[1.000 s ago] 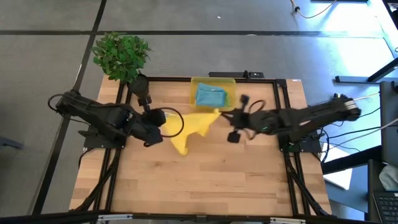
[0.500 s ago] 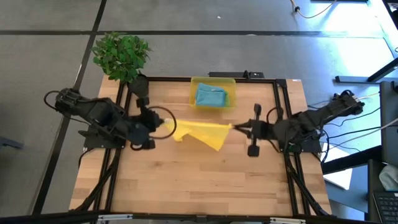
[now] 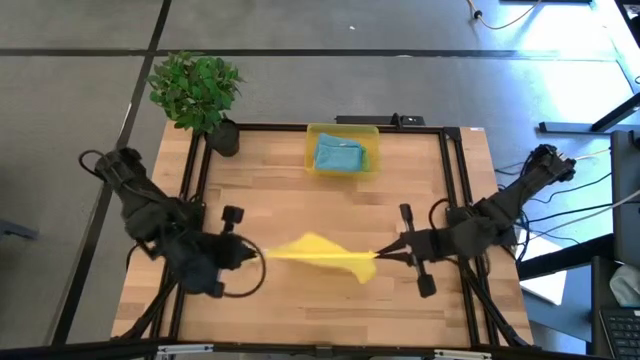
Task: Fold microfiber towels
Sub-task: Fold the yellow microfiber cloth
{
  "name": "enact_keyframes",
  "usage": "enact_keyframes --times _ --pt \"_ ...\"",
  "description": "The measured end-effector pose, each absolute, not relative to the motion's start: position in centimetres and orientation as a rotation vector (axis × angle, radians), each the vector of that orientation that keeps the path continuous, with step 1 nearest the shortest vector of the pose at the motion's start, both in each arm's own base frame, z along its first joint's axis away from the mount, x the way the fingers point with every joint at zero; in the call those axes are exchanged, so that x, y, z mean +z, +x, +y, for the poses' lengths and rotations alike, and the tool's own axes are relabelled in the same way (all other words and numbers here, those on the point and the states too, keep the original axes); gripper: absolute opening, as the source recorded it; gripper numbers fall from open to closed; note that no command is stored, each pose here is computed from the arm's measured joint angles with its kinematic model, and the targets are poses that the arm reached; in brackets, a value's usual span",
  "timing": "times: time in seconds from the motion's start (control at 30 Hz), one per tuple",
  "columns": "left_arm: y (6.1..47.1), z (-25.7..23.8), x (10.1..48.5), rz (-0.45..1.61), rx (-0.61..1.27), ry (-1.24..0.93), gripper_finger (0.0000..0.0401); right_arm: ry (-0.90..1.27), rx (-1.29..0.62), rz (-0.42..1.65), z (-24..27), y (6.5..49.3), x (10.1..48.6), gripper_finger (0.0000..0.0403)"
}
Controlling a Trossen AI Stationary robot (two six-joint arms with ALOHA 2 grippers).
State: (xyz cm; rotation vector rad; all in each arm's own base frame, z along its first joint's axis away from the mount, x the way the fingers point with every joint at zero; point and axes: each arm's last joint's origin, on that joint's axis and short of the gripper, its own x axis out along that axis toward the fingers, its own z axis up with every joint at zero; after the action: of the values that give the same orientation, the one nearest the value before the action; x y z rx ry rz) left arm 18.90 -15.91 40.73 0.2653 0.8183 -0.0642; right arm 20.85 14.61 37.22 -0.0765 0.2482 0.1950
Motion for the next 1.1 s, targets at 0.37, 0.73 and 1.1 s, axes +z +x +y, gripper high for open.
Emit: enact_keyframes --times 0.37,0.73,1.1 --pt "17.1 -14.1 44.0 0.735 0.087 0.297 0.0 -0.019 0.054 0.354 12.6 21.1 37.8 0.0" --pt "20.3 -10.6 36.4 1.085 0.275 0.276 0.0 -0.021 -0.167 0.666 10.3 23.7 33.4 0.0" --pt "22.8 -6.8 28.3 1.259 0.273 0.375 0.0 -0.153 -0.324 0.922 7.1 27.8 28.4 0.0"
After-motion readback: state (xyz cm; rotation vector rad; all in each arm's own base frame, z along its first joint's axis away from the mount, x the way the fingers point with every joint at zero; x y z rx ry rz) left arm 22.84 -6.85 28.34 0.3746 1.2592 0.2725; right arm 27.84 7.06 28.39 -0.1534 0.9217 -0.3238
